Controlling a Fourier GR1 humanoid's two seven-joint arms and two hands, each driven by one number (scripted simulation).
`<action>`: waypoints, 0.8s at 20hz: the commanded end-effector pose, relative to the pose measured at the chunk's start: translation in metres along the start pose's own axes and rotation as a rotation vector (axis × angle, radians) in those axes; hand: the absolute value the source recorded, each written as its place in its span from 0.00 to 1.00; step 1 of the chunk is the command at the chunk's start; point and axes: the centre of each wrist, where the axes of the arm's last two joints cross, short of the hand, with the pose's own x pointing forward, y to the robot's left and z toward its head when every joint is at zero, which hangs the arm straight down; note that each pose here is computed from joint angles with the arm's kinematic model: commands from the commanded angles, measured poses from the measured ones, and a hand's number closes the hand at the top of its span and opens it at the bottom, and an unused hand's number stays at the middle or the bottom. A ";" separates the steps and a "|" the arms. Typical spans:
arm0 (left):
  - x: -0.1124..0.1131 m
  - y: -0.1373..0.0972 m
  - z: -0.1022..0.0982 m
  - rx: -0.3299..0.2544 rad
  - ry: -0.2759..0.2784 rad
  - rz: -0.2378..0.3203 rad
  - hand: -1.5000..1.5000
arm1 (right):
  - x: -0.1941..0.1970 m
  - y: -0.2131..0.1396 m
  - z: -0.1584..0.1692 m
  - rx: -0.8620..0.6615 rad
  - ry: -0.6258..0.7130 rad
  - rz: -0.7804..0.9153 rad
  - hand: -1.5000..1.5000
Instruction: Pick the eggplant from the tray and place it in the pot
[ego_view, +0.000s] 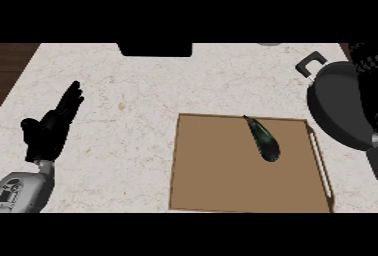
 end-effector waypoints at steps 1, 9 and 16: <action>-0.003 -0.010 0.005 0.018 -0.026 0.047 0.50 | -0.006 -0.019 0.002 0.025 -0.057 -0.025 1.00; -0.006 -0.067 0.035 0.077 -0.131 0.263 0.50 | -0.103 -0.103 0.064 -0.219 0.143 0.315 0.00; -0.008 -0.072 0.055 0.098 -0.163 0.243 0.50 | -0.114 -0.058 0.115 -0.073 -0.183 0.079 0.00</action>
